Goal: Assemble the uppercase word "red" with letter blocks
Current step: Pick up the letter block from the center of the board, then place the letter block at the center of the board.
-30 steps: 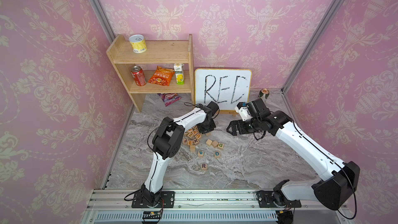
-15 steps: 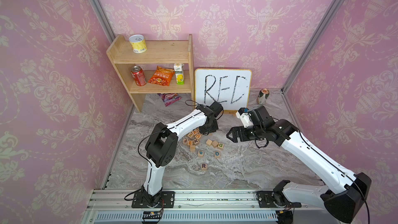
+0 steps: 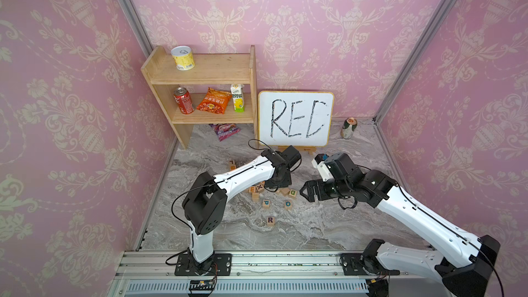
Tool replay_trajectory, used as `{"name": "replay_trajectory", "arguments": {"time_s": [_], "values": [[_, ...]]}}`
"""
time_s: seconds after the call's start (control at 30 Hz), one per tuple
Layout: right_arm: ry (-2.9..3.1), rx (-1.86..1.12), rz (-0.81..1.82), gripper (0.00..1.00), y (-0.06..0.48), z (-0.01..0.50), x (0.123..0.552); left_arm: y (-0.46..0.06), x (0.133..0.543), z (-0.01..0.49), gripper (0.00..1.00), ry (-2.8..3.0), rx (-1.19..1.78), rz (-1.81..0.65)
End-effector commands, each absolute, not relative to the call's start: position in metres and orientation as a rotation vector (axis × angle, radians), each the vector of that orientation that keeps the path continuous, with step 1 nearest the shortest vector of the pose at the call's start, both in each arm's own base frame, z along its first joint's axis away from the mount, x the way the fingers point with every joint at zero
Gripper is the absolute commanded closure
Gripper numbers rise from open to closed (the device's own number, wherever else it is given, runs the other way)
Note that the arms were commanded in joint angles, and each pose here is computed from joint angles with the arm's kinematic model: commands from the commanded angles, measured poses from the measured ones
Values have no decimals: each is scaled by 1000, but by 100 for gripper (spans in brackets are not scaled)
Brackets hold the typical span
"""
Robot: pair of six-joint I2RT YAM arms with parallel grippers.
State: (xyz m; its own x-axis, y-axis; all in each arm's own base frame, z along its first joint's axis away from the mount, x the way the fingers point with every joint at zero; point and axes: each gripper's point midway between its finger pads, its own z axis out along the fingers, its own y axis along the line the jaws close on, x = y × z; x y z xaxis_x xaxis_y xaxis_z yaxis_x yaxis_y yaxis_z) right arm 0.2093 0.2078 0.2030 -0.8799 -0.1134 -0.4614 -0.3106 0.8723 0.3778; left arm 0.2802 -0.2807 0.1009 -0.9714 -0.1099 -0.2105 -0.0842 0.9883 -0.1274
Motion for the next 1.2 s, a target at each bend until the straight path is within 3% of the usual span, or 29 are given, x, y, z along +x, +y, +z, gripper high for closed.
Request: {"name": "replay_trajectory", "arguments": {"time_s": [0.0, 1.17], "values": [[2624, -261, 600, 0, 201, 199, 201, -273, 269, 108, 87, 2887, -169, -152], [2604, -257, 583, 0, 191, 174, 134, -285, 177, 80, 87, 2916, -61, -143]]}}
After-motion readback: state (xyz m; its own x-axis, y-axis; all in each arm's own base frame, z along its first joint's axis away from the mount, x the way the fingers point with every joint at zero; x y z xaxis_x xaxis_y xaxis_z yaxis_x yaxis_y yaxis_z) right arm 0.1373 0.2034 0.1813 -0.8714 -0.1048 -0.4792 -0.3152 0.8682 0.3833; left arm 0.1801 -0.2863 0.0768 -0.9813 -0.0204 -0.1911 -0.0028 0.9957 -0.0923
